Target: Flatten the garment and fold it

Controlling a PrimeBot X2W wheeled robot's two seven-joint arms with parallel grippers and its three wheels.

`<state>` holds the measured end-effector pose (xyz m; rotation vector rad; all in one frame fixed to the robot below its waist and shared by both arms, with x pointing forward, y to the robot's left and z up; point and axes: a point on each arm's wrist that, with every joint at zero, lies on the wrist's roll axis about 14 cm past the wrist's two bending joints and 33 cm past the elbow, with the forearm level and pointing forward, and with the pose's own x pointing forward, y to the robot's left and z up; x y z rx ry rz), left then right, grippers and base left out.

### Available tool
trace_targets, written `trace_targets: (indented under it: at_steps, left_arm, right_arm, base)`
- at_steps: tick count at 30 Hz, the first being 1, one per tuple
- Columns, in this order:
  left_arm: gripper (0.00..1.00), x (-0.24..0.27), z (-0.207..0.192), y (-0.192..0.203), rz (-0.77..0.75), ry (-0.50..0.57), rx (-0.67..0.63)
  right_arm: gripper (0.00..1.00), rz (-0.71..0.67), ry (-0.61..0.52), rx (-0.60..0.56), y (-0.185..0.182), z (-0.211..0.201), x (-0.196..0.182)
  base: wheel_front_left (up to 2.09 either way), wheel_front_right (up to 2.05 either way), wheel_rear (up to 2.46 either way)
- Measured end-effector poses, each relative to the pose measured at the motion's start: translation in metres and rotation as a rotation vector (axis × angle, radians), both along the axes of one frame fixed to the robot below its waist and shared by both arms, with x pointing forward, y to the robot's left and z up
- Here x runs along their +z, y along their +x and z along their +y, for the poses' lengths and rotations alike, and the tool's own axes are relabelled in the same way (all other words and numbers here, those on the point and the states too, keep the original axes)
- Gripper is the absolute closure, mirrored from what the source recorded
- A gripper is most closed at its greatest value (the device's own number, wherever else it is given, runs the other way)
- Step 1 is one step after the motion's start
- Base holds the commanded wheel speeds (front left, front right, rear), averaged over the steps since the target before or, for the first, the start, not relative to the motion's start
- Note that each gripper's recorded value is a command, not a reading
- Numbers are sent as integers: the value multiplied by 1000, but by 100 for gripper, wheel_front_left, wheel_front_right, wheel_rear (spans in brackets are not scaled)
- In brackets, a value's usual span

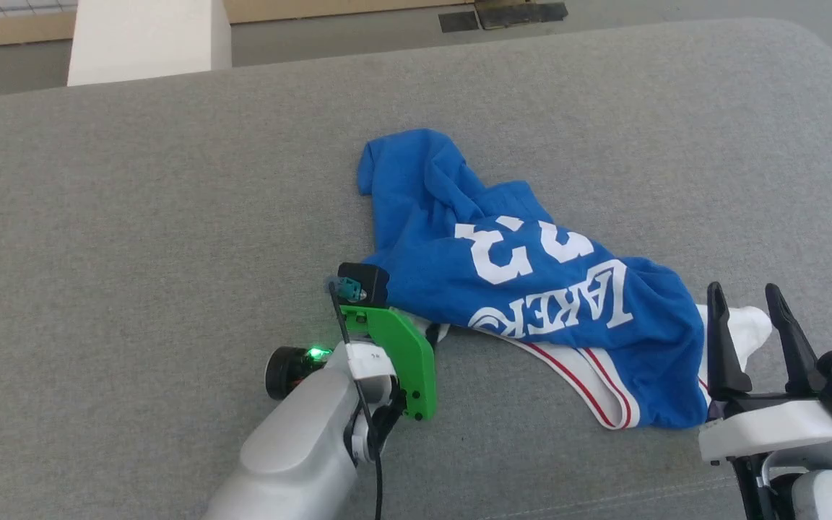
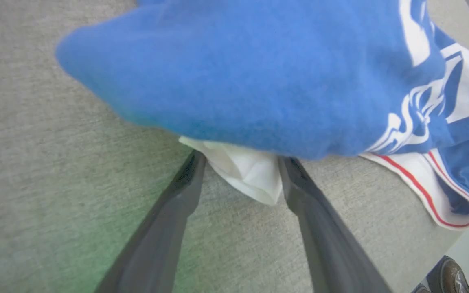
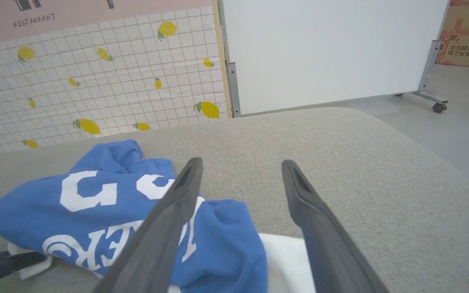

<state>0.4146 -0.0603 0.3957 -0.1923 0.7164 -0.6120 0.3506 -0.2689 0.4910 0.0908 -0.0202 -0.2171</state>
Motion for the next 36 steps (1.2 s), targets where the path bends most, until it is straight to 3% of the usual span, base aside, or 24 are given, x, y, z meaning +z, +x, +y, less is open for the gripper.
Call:
trace_targets:
  at_steps: [6, 11, 17, 25, 26, 27, 36]
  left_arm:
    - [100, 23, 5, 14, -71, -112, 85]
    - [100, 35, 57, 3, -118, -169, 240]
    - [100, 42, 145, -18, -151, -92, 465]
    - [100, 11, 221, -86, 60, 59, 654]
    - [5, 10, 223, -91, 72, 54, 661]
    - [0, 12, 224, -92, 66, 47, 672]
    - [0, 89, 233, -57, -439, -106, 754]
  right_arm:
    - [0, 7, 7, -10, 0, -3, -5]
    - [0, -30, 7, 6, 5, 1, 5]
    - [0, -61, 5, 54, 14, 15, 16]
    - [0, -65, 7, 132, 26, 40, 23]
    - [0, -58, 3, 142, 26, 43, 22]
    - [0, -50, 2, 150, 26, 45, 20]
    - [0, 24, -93, 323, 42, 100, 20]
  base:
    - [0, 0, 0]
    - [0, 0, 0]
    - [0, 0, 0]
    - [0, 0, 0]
    - [0, 0, 0]
    - [0, 0, 0]
    - [0, 0, 0]
